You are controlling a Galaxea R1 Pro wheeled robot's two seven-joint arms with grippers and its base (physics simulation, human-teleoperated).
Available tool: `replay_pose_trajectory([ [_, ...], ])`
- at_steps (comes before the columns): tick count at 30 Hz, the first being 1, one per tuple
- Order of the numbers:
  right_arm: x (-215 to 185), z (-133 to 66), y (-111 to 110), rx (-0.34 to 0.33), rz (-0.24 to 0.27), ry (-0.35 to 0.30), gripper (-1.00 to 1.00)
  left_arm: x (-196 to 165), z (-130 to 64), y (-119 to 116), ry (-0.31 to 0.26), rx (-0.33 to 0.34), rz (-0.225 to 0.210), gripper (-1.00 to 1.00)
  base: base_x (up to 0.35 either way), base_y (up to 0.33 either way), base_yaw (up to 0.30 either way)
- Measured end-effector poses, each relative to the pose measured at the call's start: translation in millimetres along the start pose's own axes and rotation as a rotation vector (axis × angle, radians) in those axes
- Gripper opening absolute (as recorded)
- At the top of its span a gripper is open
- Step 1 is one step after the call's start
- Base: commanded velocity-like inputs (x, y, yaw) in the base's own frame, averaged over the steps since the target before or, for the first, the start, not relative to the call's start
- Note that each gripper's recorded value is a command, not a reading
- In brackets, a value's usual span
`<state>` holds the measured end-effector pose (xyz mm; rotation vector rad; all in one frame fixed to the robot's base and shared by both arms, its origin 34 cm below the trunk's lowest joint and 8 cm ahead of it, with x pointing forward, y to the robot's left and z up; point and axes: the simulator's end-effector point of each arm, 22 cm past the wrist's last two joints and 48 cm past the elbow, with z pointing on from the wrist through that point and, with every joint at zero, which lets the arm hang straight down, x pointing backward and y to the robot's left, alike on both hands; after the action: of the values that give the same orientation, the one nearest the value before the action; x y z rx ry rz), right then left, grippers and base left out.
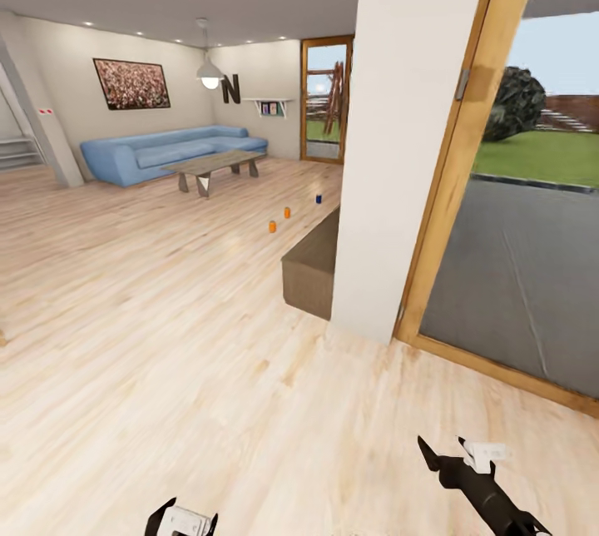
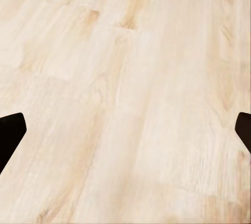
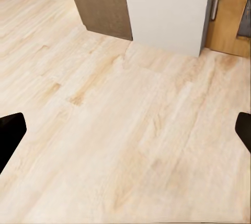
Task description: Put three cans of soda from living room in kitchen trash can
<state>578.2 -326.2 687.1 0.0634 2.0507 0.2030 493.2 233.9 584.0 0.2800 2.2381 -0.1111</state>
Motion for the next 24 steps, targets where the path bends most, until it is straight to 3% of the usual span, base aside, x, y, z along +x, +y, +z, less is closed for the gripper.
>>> replay_pose_trajectory([
  [11, 14, -0.2, -1, -0.003, 0.010, 0.030, 1.00, 3, -0.1, 3, 0.005, -0.007, -0.010, 1.00, -0.006, -0.216, -0.221],
  [24, 21, 0.1, -2, -0.003, 0.013, 0.043, 1.00, 9, 0.2, 1, 0.024, 0.000, -0.011, 1.00, -0.187, 0.204, -0.221],
])
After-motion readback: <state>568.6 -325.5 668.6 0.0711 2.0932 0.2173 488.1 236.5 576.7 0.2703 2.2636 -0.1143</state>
